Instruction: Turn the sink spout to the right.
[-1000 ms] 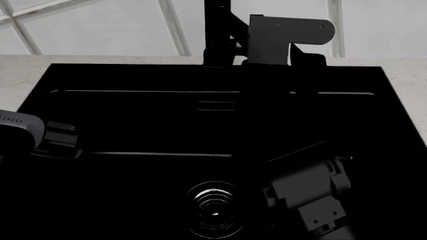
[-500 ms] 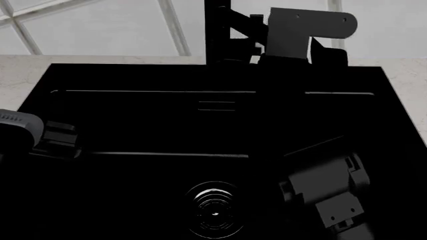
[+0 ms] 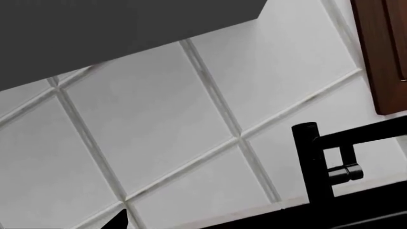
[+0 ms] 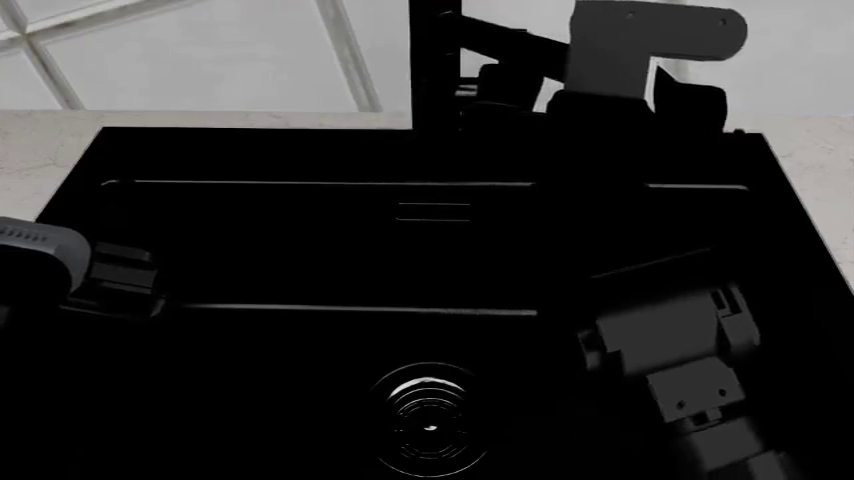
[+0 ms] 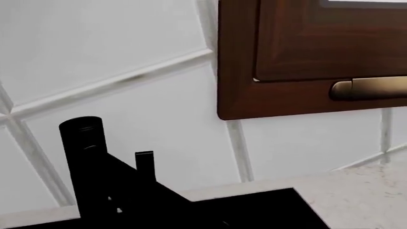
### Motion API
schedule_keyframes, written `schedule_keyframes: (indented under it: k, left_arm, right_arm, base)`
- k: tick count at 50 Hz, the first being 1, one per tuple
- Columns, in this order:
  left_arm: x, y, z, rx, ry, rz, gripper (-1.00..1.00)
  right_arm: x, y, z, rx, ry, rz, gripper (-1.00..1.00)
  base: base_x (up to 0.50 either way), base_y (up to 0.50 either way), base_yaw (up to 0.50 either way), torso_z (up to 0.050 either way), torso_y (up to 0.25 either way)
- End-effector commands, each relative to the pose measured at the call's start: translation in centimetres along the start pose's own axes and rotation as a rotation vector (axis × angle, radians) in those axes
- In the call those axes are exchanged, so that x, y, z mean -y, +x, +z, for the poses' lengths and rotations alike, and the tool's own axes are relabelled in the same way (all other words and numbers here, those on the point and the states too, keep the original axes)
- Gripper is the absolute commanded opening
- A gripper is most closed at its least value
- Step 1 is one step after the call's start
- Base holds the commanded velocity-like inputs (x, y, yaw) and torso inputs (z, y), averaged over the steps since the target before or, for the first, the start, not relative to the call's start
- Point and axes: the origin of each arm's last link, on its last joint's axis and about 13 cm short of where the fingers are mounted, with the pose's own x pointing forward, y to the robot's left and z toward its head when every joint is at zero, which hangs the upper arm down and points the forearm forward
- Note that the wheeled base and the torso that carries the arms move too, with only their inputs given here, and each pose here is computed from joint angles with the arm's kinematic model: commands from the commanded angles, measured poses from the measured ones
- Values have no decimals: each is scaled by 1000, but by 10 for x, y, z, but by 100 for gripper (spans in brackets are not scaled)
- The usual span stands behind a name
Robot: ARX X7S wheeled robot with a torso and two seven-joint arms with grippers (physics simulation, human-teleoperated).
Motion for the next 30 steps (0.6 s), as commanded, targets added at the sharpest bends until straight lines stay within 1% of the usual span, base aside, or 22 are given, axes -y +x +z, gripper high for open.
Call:
schedule_keyframes:
  k: [1,5,6,7,8,9,13,18,22,30]
  left_arm:
    - [0,0,0,-10,1,-1,100]
    - [1,1,-1,-24,-5,-14,100]
    - [1,1,-1,-24,-7,-15,100]
    - [1,1,-1,-24,-10,-13,100]
    - [1,1,-1,-25,-10,-14,100]
    - [1,1,-1,-25,-10,-12,100]
    - [1,1,-2,-24,-13,-10,100]
    - [0,0,-1,-23,-12,-9,100]
    - [1,0,-1,-25,-4,-10,100]
    - [1,1,-2,-34,-5,-13,100]
  right_arm:
    - [10,6,2,-14,10,-34,100]
    - [10,11,2,-17,21,-40,100]
    - [10,12,2,-19,14,-43,100]
    - [10,12,4,-19,-22,-62,100]
    - [10,12,5,-17,-26,-60,100]
    - [10,14,8,-15,-15,-56,100]
    - [9,18,10,-15,-22,-58,100]
    - [8,24,7,-28,-31,-54,100]
    - [16,33,11,-36,-4,-84,100]
    - [16,40,8,-54,-2,-89,100]
  base:
    - [0,0,0,0,0]
    - [0,0,-1,0,0]
    - [0,0,0,0,0]
    - [0,0,0,0,0]
    - [0,0,0,0,0]
    - [0,0,0,0,0]
    - [0,0,0,0,0]
    - [0,0,0,0,0]
    - [0,0,0,0,0]
    - [0,0,0,0,0]
